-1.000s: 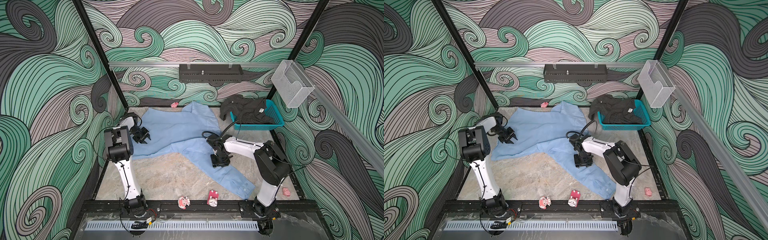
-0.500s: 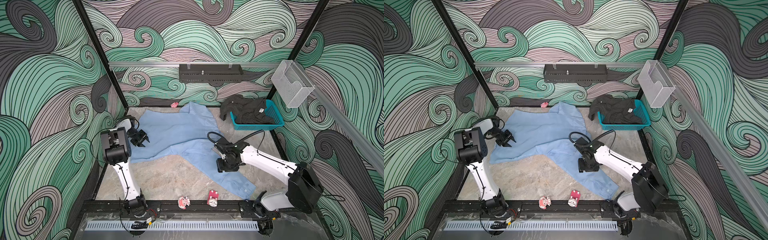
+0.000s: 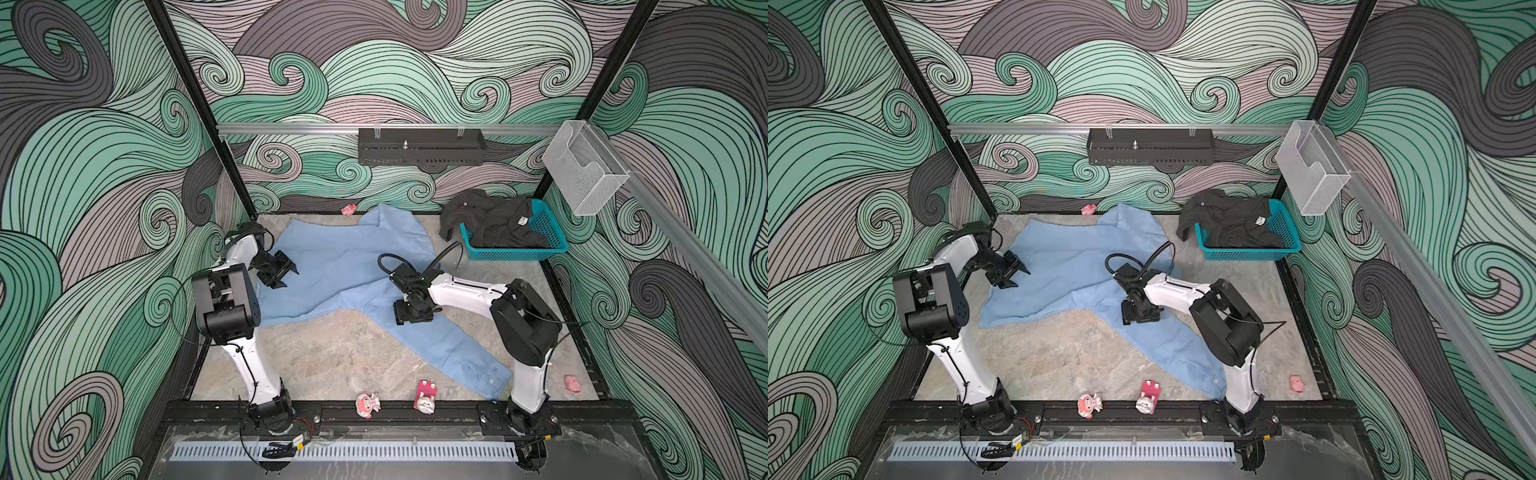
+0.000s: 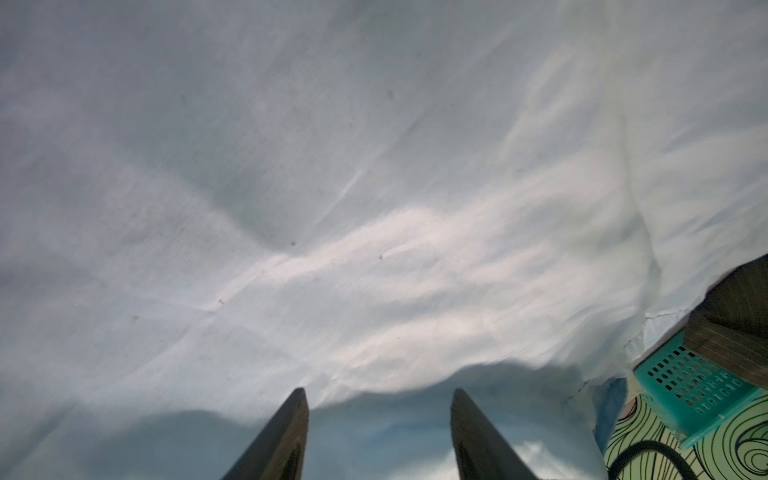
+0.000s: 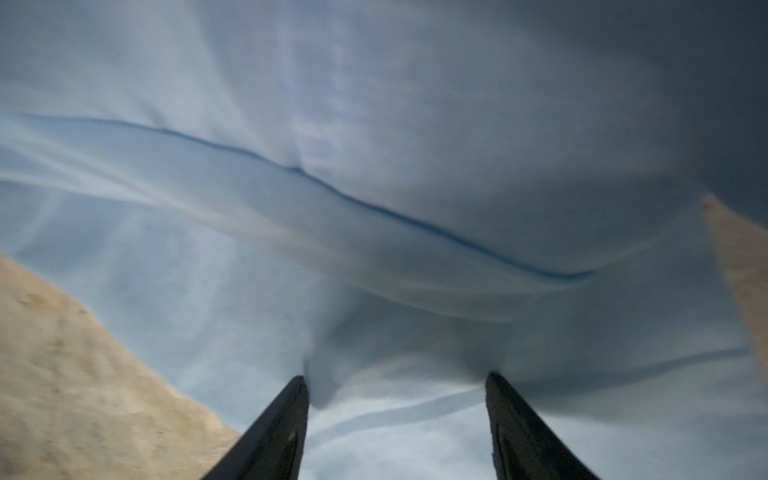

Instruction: Fold and stack the long sleeve shirts

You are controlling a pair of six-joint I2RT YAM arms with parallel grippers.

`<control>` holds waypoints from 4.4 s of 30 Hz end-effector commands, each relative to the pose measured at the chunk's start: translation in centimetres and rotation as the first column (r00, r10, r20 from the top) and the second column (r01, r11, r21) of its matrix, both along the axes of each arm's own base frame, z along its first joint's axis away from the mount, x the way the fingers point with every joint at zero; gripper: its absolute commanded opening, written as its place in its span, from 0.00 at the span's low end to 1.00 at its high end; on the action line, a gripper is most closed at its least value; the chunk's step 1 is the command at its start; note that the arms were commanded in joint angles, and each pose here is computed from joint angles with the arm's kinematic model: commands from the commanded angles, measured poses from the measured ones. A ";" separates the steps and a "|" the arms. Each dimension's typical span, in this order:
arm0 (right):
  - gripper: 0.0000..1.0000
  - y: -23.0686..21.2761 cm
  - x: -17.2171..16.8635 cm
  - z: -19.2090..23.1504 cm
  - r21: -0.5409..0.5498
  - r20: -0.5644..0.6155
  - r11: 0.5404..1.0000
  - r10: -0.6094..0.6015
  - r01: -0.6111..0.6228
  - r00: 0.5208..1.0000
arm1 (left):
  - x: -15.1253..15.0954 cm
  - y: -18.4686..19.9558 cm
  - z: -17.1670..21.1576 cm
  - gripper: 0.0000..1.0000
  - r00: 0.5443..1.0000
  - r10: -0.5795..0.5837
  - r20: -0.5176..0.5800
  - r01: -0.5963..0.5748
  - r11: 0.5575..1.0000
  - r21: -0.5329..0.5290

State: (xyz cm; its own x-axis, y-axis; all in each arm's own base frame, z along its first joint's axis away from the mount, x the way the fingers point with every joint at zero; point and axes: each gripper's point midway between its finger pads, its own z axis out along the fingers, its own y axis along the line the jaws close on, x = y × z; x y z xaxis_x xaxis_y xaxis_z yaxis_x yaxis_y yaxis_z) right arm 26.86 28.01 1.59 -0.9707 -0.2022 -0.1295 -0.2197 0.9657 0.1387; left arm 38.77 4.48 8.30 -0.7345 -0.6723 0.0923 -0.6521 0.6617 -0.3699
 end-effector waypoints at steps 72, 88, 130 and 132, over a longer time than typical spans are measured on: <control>0.46 -14.3 6.3 -0.9 -0.207 -0.088 0.937 -0.305 0.282 0.948 | -5.2 2.1 -7.2 0.56 0.964 0.105 -0.244 -0.118 0.992 -0.036; 0.53 -11.8 12.3 6.5 -0.093 0.059 0.955 -0.278 0.282 0.959 | -0.5 0.6 -2.9 0.56 0.987 0.134 -0.092 -0.141 0.987 -0.078; 0.57 -11.3 10.1 9.4 -0.051 0.083 0.965 -0.253 0.258 0.964 | -16.6 3.0 -1.0 0.66 0.896 0.366 -0.253 -0.354 0.931 0.090; 0.58 -11.0 9.2 10.1 -0.040 0.090 0.968 -0.243 0.248 0.966 | -17.6 3.0 -1.4 0.66 0.882 0.378 -0.282 -0.359 0.926 0.117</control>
